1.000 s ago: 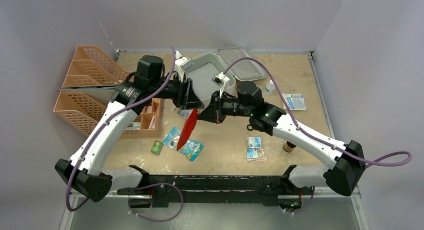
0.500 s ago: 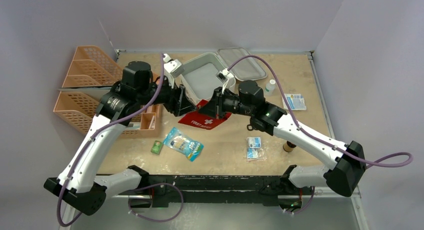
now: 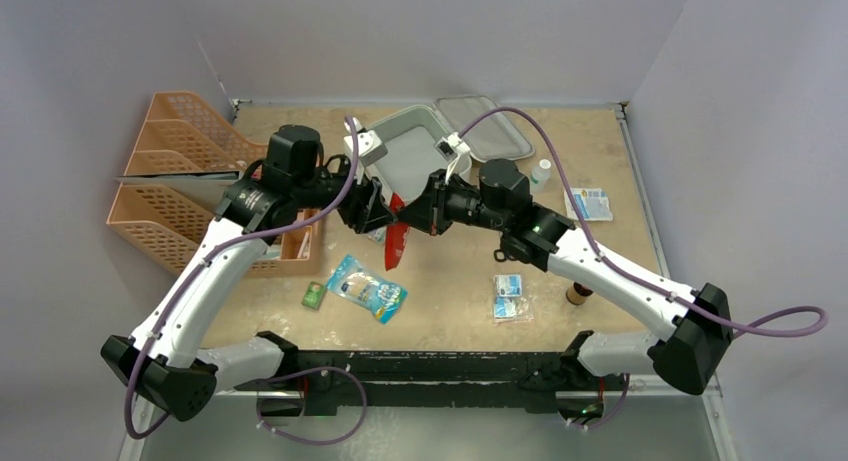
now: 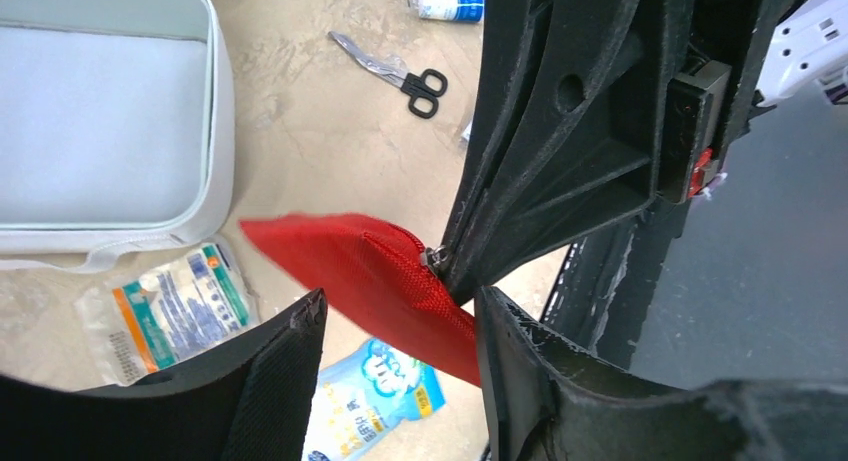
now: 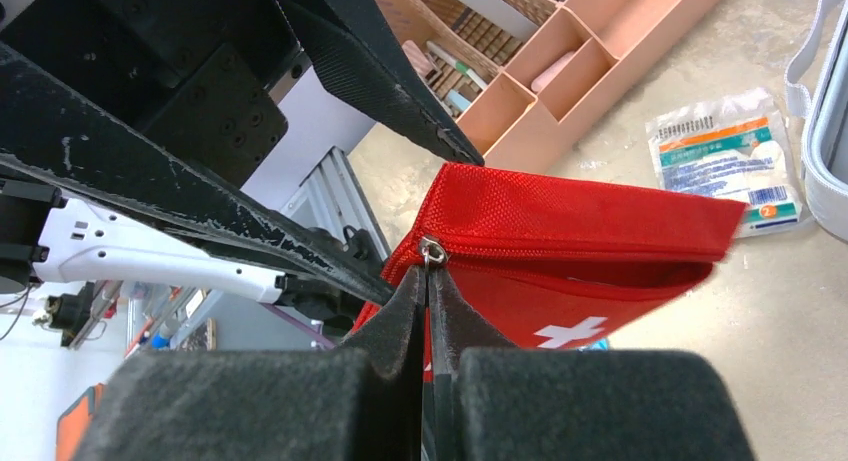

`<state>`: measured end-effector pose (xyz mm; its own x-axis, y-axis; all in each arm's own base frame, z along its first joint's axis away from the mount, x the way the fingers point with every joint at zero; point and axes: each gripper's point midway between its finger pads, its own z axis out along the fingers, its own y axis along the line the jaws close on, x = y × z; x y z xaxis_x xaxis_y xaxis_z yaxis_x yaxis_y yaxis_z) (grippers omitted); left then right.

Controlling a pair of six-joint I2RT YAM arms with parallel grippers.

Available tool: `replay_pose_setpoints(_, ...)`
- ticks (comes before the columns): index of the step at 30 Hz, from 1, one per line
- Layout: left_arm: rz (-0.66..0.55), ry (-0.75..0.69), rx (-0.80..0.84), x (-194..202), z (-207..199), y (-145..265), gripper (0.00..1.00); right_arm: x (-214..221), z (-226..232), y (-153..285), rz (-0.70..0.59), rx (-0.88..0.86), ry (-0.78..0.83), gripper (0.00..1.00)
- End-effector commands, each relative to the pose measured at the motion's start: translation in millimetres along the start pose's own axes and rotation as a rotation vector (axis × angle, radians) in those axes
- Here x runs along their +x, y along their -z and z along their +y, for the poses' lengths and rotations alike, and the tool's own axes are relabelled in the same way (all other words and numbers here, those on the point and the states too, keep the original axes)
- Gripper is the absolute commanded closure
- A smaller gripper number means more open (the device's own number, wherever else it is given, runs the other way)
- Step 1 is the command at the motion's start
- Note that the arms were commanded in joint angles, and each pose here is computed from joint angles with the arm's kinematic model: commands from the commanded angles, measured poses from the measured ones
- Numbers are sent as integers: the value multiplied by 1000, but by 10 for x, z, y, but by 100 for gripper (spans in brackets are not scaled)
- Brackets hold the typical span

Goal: Organize the medicine kit
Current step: Zip the medicine pouch.

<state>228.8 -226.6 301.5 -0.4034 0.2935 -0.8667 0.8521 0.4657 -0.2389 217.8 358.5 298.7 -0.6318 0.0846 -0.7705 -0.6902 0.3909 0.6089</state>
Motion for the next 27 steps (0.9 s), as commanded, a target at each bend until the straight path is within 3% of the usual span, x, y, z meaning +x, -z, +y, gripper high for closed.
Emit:
replay_pose_setpoints(1,-47,-102,-13,-106,96,-50,48,-363,273,91,-105,-63,31,100)
replay_pose_setpoints(6,-20,-76,-68,-71,248,-114,58,-315,236,70,-95,-57,12,100)
replay_pose_setpoints(23,-33,-83,13,-63,209,-265,67,-228,201,35,-64,-61,3,100)
replay_pose_setpoints(27,-64,-100,41,-124,153,-261,78,-183,190,45,-52,-61,1,100)
